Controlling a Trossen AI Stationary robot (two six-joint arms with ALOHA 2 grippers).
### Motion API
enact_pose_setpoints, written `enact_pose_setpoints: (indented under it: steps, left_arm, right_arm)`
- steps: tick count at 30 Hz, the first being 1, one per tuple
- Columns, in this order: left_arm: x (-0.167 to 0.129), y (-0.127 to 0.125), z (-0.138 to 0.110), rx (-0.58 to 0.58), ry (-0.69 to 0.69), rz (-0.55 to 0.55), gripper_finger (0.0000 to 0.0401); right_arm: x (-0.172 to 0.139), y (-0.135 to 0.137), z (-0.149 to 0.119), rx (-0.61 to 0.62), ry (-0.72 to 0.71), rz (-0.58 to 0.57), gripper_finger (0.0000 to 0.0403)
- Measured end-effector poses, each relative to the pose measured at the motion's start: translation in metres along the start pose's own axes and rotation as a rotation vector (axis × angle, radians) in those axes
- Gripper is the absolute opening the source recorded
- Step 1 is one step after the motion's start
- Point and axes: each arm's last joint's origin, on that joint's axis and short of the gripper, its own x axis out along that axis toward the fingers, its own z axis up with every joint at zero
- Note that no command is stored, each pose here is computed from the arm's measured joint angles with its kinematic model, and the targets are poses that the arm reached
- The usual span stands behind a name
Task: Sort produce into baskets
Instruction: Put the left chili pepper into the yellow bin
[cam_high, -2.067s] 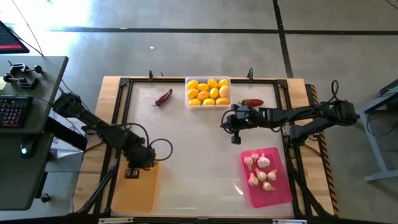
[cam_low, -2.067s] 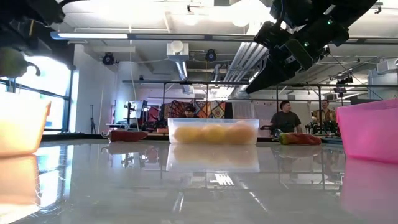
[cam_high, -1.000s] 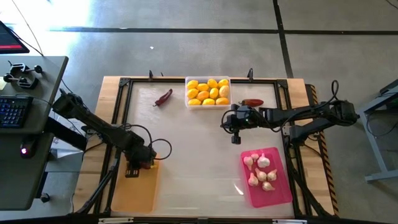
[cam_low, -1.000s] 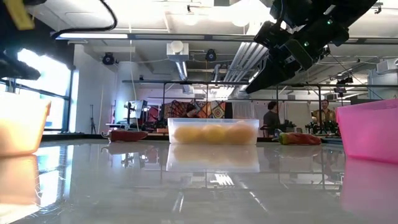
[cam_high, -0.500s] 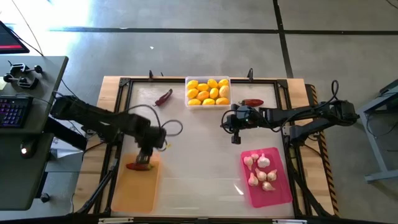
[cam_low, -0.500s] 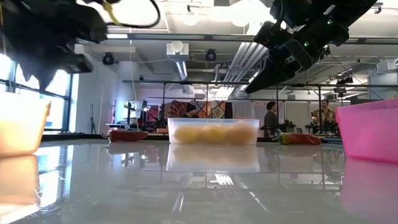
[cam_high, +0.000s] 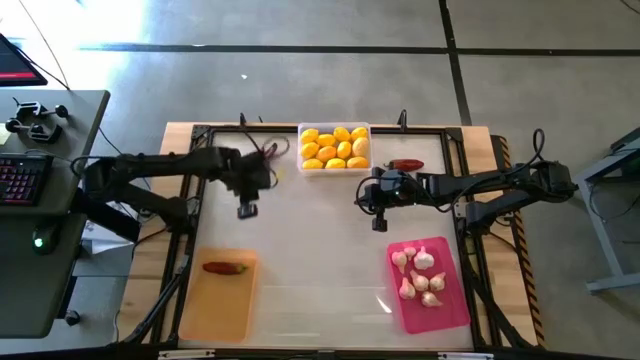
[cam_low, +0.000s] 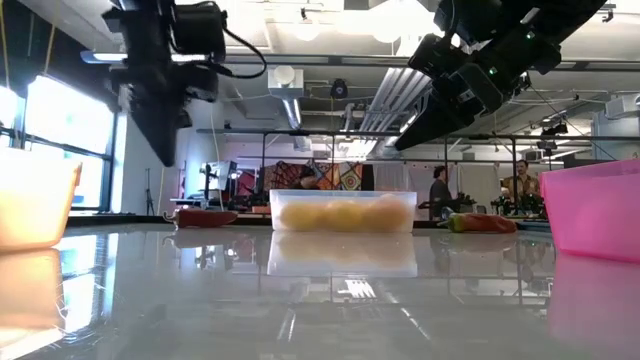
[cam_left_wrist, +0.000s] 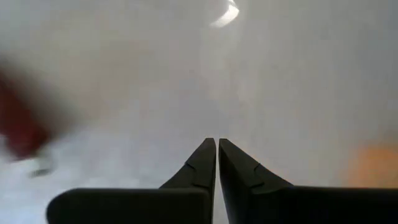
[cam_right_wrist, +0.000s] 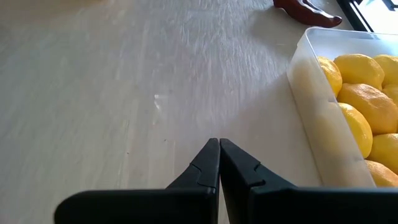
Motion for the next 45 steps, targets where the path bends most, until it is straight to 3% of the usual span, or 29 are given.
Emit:
enact_pose_setpoints:
  steps: [6,11,20,26,36,45]
  left_arm:
    - [-0.002,0.036,0.002,-0.165,-0.068,0.162,0.0025]
    - [0.005,0.056,0.006,-0.181,-0.083,0.226,0.0077]
    - [0.046,0.087,0.01,-0.212,0.088,0.416,0.0189]
    - [0.067,0.1,0.012,-0.233,0.138,0.469,0.0227]
    - [0.09,0.111,0.008,-0.235,0.225,0.47,0.0224]
    - [0.09,0.108,0.007,-0.223,0.229,0.441,0.0134]
  right_arm:
    - [0.0,0.0,0.0,0.0,0.0,0.0,0.0]
    - [0.0,0.0,0.0,0.0,0.0,0.0,0.0]
    - [0.0,0.0,0.0,0.0,0.0,0.0,0.0]
    - [0.0,0.0,0.0,0.0,0.0,0.0,0.0]
    - [0.0,0.0,0.0,0.0,0.001,0.0,0.0]
    - [0.0,0.0,-0.001,0.0,0.006,0.001,0.0]
